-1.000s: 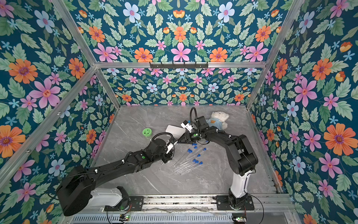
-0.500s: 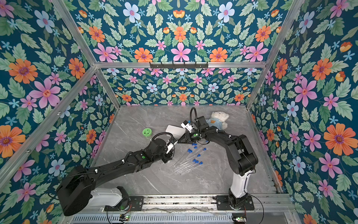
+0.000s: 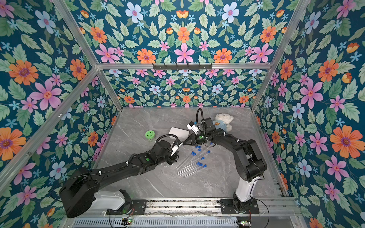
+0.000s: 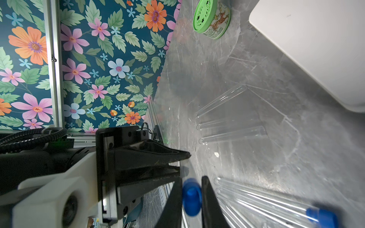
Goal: Remove stoppers from test tubes
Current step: Open the stopper on the test tube.
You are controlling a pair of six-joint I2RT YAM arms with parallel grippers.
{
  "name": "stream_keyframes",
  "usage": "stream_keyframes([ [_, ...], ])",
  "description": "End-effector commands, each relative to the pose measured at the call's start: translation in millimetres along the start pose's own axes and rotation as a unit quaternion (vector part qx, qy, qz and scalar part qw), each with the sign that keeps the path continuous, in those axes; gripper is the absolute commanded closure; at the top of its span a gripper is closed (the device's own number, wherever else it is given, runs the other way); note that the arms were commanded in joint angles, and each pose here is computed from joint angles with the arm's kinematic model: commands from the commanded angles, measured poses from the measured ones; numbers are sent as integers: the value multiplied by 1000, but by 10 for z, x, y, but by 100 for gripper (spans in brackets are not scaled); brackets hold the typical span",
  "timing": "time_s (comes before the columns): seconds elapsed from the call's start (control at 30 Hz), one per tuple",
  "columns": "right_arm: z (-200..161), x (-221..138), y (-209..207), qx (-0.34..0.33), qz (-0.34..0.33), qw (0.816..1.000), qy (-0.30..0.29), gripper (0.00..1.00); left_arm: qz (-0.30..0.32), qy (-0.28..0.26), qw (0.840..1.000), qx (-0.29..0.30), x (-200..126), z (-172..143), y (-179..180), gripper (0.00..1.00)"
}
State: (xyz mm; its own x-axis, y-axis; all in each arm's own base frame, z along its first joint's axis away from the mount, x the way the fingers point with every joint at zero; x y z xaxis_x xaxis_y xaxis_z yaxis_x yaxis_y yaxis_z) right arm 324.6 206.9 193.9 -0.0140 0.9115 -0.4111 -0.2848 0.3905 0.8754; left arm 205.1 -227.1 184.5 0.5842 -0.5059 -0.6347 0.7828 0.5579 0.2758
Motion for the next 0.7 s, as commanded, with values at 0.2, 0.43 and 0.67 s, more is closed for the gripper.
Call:
stream_keyframes([
  [0.2, 17, -66, 7, -23, -47, 998, -15, 92, 9, 48, 999, 7, 13, -117, -2, 100],
  [0.43, 8, -88, 27, -35, -75, 996, -21, 92, 3, 56, 998, 12, 39, -122, -23, 100],
  [0.67, 11, -102, 50, -39, -77, 996, -26, 92, -4, 65, 998, 14, 70, -146, -60, 100],
])
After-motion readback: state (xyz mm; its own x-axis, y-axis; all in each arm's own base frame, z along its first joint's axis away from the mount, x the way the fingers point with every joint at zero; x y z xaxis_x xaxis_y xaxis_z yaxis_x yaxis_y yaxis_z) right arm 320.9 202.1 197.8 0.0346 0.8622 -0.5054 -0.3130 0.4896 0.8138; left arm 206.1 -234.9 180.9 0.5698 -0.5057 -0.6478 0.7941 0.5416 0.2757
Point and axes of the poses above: each gripper's point midway between its finger pads, its own x axis out along the fingers, its own y axis along the line the jaws close on, z = x × y, the point moved 10 cm from there along -x, back along the fingers, and after that the axes turned 9 degrees about x, right-handed, at the moved point
